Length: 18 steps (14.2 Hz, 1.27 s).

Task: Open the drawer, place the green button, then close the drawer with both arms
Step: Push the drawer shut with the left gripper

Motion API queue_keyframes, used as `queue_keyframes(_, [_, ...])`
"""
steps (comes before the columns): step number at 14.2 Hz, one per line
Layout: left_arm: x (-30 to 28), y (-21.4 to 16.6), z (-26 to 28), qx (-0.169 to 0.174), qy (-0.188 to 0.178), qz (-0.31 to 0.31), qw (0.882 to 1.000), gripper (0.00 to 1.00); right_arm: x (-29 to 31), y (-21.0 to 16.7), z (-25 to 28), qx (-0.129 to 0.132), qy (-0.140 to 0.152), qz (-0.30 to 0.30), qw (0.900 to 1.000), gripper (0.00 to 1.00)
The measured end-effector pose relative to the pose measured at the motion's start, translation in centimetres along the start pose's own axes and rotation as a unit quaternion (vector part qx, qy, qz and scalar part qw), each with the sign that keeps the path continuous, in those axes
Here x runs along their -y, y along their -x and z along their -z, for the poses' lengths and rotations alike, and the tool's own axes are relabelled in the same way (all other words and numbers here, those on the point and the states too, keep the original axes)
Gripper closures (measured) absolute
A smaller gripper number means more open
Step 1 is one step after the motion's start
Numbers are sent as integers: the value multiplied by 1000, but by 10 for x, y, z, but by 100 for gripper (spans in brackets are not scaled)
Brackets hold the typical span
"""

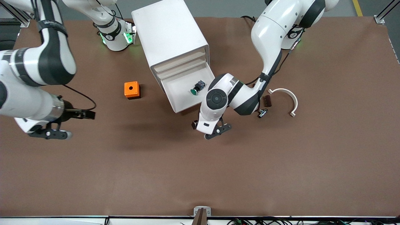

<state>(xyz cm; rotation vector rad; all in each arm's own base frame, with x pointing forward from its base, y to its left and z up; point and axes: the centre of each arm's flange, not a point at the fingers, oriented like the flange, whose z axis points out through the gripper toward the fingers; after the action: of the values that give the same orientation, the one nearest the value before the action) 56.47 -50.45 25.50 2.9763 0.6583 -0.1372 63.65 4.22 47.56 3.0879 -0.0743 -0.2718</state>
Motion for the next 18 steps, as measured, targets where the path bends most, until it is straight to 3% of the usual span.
queue_keyframes(5, [-12, 33, -18, 4, -8, -4, 1000, 0, -68, 12, 20, 1, 6, 46, 999, 0])
queue_keyframes(8, [-15, 50, -26, 8, -17, -5, 1000, 0, -92, 21, 34, -5, 5, 43, 999, 0])
queue_keyframes(15, [-14, 122, -56, 42, -83, -6, 996, 0, -65, 25, 37, -1, -5, 11, 1000, 0])
queue_keyframes(18, [-17, 151, -59, 65, -93, 5, 994, 0, -52, 25, 42, -7, -5, 14, 1000, 0])
